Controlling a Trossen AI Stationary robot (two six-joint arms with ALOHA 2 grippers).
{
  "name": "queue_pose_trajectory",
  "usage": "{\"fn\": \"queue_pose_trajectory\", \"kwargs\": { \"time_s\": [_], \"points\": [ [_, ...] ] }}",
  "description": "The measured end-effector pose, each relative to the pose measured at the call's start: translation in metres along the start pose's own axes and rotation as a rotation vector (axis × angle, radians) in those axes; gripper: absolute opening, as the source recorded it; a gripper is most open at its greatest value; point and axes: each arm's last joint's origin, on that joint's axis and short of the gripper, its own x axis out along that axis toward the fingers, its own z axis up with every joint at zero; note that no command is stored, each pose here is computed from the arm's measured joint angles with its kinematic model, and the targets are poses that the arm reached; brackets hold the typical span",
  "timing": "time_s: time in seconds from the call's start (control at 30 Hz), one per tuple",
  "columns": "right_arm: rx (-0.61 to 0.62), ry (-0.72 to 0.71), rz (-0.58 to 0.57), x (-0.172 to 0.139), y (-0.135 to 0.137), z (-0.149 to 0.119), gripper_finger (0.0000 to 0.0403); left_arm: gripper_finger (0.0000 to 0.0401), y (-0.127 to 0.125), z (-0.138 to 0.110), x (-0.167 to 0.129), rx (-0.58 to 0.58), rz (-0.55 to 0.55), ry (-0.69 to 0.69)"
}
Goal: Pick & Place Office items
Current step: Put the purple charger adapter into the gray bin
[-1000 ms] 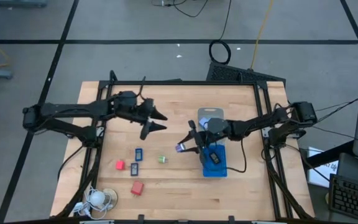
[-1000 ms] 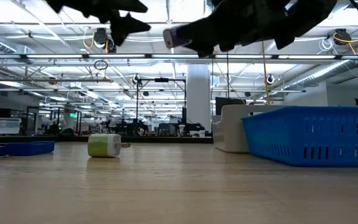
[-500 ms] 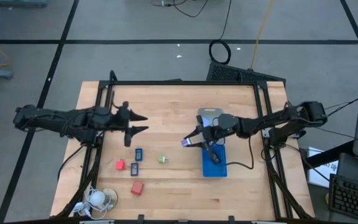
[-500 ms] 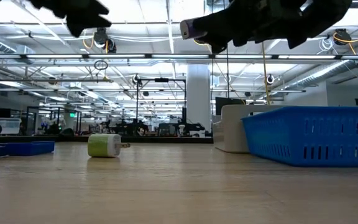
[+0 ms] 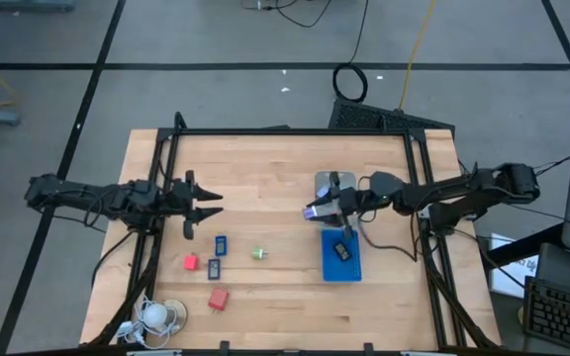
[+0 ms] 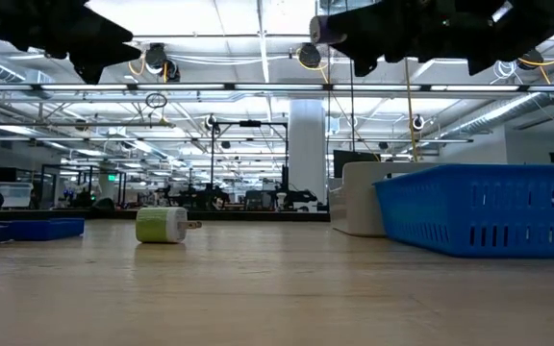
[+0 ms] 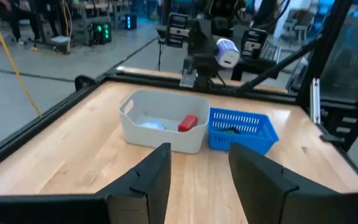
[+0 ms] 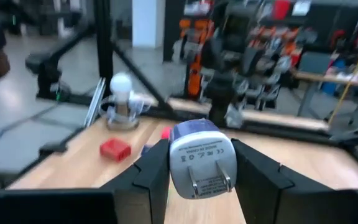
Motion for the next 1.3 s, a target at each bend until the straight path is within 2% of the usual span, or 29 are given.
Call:
{"fn": "queue_pose_trajectory", "kwargs": {
  "time_s": [0.27, 0.53, 0.7, 0.93, 1.1, 1.3],
  "points": [
    [0.027, -0.109, -0.06, -0.032, -0.004, -0.001, 0.0133, 0.0184, 0.005, -0.018, -0.009, 0.019, 0.023, -0.026],
    [0.056, -0.13, -0.124, -0.055, -0.01, -0.005, 0.0133, 0.0207, 0.009, -0.034, -0.01, -0.003, 0.07, -0.053],
    [0.111, -0.109, -0.175, -0.069, -0.015, -0.018, 0.0133, 0.0216, 0.01, -0.043, -0.01, -0.017, 0.074, -0.041],
    [0.157, -0.078, -0.238, -0.082, -0.021, -0.033, 0.0133, 0.0207, 0.011, -0.053, -0.007, -0.022, 0.074, -0.04],
    [0.167, -0.057, -0.242, -0.087, -0.018, -0.044, 0.0133, 0.0195, 0.012, -0.062, -0.005, -0.017, 0.07, -0.073],
    [0.227, -0.041, -0.26, -0.09, -0.017, -0.051, 0.0133, 0.0182, 0.013, -0.072, -0.003, 0.023, 0.076, -0.033]
  ]
}}
